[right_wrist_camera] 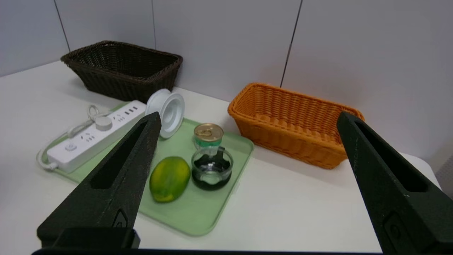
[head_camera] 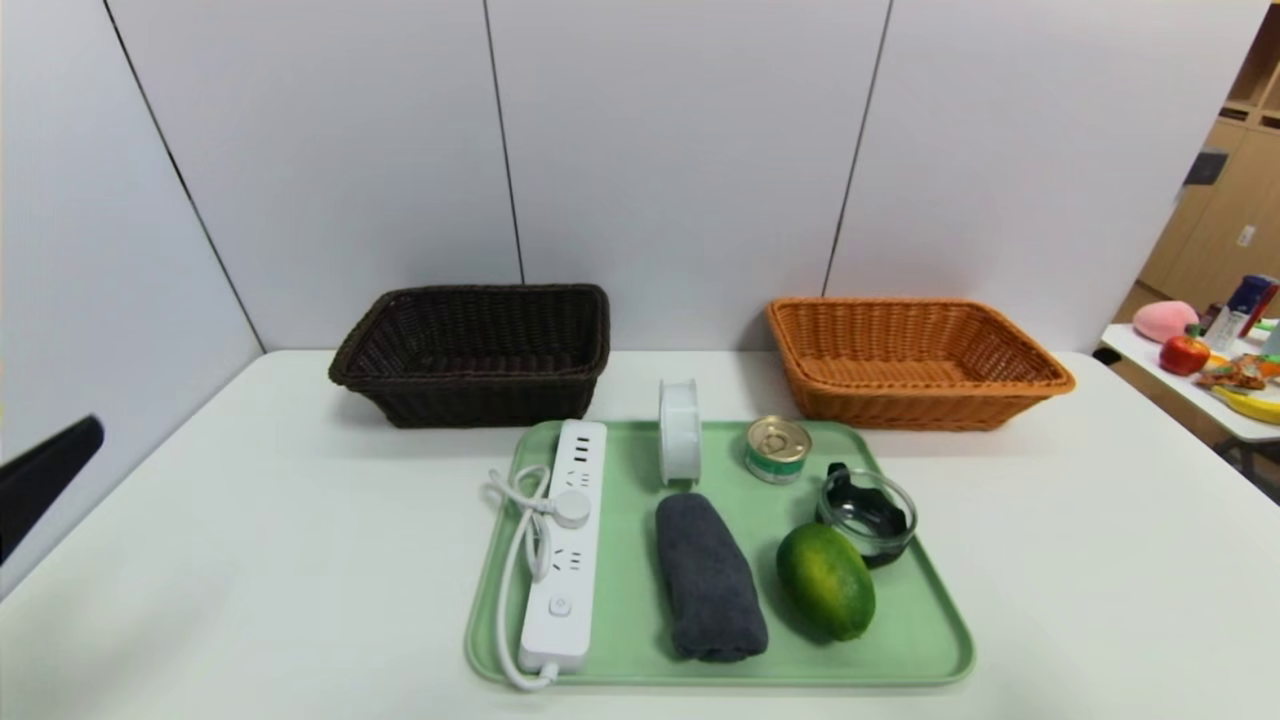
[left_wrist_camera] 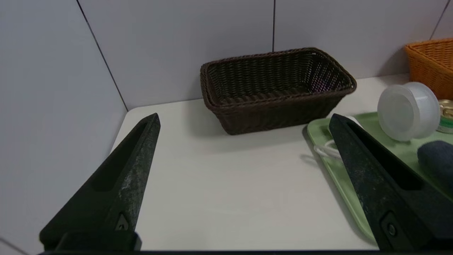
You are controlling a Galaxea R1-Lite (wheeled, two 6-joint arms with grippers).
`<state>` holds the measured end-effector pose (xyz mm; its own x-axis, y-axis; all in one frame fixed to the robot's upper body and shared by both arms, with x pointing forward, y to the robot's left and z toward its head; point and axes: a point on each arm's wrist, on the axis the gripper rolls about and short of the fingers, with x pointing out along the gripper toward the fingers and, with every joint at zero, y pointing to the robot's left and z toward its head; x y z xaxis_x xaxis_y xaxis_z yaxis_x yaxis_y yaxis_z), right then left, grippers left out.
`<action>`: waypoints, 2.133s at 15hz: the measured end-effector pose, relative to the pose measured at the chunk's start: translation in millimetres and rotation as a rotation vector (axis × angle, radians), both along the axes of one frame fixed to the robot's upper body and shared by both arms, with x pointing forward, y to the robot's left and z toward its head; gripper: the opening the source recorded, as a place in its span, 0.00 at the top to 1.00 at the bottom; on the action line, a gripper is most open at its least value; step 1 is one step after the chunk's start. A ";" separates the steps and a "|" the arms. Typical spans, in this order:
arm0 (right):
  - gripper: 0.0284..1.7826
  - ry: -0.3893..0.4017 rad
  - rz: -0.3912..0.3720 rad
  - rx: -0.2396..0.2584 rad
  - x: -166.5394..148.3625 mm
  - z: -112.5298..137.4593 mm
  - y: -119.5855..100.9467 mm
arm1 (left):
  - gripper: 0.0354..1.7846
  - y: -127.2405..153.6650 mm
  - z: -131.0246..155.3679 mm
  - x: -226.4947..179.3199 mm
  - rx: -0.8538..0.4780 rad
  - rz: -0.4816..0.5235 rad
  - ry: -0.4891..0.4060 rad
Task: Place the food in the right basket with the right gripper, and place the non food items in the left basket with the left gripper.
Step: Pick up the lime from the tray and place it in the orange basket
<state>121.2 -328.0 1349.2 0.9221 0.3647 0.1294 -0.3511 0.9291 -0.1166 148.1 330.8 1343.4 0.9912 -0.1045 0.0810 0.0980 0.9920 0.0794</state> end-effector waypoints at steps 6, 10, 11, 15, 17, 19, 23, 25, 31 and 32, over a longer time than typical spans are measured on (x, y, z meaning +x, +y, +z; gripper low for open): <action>0.04 0.134 0.046 0.009 118.6 36.0 10.2 | 0.06 -1.3 36.0 111.7 -0.003 0.008 0.024; 0.04 0.253 0.115 0.019 174.9 27.1 43.2 | 0.06 -1.7 13.6 157.2 -0.003 0.064 0.138; 0.04 0.308 0.119 0.027 182.7 26.7 54.1 | 0.06 -1.6 9.5 162.9 -0.002 0.078 0.151; 0.04 0.615 0.156 -0.004 189.4 29.9 92.4 | 0.06 -1.3 -4.9 171.9 0.015 0.107 0.208; 0.04 0.775 0.142 -0.063 182.9 30.9 103.4 | 0.06 -0.7 -10.0 172.5 0.036 0.135 0.227; 0.04 0.926 0.142 -0.146 172.2 23.6 109.9 | 0.06 -0.6 -18.9 170.1 0.064 0.137 0.254; 0.04 1.029 0.154 -0.221 164.0 12.6 117.7 | 0.06 -0.3 -24.9 167.8 0.081 0.147 0.261; 0.04 1.062 0.160 -0.237 161.9 3.5 120.8 | 0.06 -0.3 -26.3 167.5 0.085 0.147 0.266; 0.04 1.139 0.164 -0.286 158.6 -20.6 124.5 | 0.06 -0.1 -38.8 163.7 0.089 0.148 0.311; 0.04 1.147 0.160 -0.284 158.6 -24.3 124.9 | 0.06 -0.1 -40.6 163.0 0.089 0.148 0.317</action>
